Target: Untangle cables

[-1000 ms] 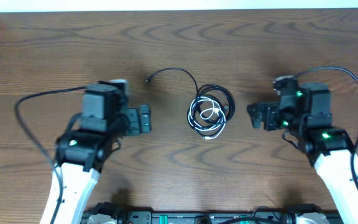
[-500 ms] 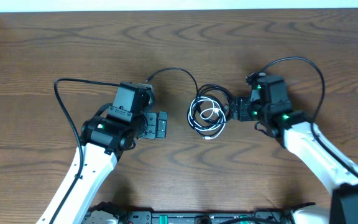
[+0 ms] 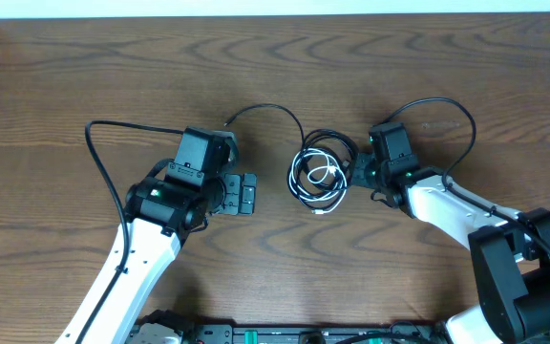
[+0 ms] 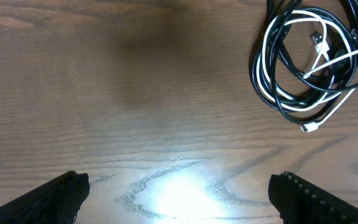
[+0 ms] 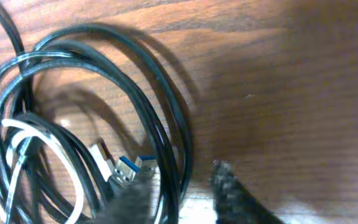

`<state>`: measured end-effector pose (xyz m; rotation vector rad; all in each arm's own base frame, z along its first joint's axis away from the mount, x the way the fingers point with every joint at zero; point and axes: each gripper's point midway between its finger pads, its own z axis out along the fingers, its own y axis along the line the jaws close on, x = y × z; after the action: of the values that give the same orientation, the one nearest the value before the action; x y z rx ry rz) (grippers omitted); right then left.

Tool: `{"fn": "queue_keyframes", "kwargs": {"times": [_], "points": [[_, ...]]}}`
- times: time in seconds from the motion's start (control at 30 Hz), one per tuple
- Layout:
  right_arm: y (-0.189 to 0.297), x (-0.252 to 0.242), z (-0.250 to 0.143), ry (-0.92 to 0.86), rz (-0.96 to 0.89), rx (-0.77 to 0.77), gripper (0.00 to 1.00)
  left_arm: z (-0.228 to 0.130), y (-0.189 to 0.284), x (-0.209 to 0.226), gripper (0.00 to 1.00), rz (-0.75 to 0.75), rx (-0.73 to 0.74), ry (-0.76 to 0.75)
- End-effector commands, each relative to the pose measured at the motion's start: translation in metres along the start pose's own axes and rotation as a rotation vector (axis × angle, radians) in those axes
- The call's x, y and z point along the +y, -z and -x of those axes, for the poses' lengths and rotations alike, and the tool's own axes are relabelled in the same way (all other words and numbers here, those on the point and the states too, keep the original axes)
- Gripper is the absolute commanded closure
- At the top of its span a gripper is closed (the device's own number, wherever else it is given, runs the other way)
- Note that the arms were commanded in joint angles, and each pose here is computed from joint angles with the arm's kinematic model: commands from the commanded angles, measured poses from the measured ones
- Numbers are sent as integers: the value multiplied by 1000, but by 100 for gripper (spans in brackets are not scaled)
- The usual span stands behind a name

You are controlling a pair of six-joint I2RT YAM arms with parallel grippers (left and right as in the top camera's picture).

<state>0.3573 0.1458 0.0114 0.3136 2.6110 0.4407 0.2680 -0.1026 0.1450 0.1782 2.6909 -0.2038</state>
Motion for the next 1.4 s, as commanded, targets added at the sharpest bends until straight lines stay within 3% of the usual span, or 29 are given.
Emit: {"fn": "queue_keyframes", "kwargs": {"times": [0.0,0.03,0.3,0.53,0.7,0.9,1.1,1.37], "points": [[-1,2,5,-86,-5,-14,93,5,3,0,2,9,-12,-7],[-1,3,5,-101,1,-11,99,5,3,0,2,9,-12,-7],[25,20,30,44,74,-71,99,5,3,0,2,9,-13,-7],[143,41,106,229,71,-311,99,6,3,0,2,8,-16,-7],[212,53,129,226,130,-466,99,8,3,0,2,6,-27,-7],[231,93,120,261,366,-451,99,22,3,-6,2,-19,-80,23],[277,138,149,295,594,-633,99,27,-2,-7,2,-22,-89,34],[317,139,188,218,599,-871,99,23,-15,-6,2,-12,-46,39]]}}
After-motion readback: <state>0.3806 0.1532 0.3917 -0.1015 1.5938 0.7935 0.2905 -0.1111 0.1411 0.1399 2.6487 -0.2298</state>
